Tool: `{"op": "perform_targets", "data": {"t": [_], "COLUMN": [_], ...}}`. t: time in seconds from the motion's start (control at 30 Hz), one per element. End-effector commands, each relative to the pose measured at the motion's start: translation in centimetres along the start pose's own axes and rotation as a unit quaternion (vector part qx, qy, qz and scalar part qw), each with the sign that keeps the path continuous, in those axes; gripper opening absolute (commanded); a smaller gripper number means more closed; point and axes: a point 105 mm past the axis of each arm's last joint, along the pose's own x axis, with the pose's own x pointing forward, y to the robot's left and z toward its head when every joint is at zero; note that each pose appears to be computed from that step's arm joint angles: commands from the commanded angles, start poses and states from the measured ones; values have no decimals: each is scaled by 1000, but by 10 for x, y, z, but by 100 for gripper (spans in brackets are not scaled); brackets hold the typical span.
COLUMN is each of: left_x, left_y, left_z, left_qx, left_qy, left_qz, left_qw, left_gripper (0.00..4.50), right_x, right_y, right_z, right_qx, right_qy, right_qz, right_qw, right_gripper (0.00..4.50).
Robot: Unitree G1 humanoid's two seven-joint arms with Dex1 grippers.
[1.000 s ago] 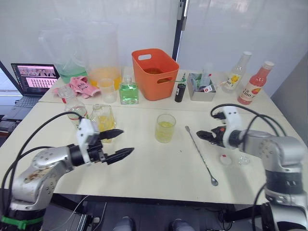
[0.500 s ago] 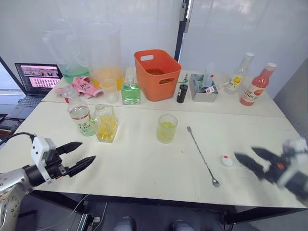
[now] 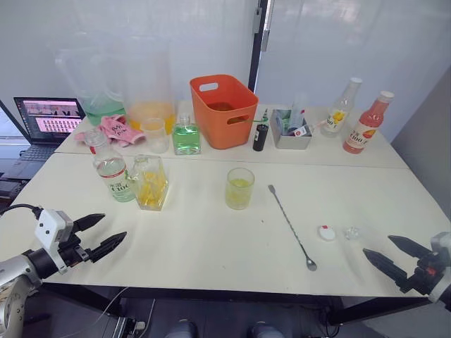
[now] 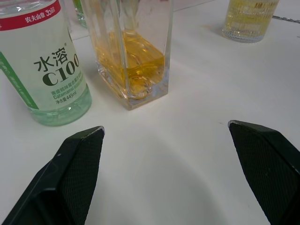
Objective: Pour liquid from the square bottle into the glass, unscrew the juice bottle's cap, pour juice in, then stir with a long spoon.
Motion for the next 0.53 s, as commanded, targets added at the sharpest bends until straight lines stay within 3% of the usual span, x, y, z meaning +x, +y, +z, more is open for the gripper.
{"op": "perform_targets", "data": {"t": [0.03,0.53], "left_x": [-3,-1], "left_y": [1,-1], "left_z": [7,3], "left_qx": [20,28], "left_qy": [-10,3], "left_qz": [8,4], "left_qw": [1000,1000], "left_gripper": [450,450], "right_x": [-4,-3], "right_y": [-3,-4], "right_z": [7,9], "right_qx": [-12,18], "right_qy": [-5,2], "right_qz": [-2,-15], "right_qw": [1000,1000], "right_gripper": [448,448]}}
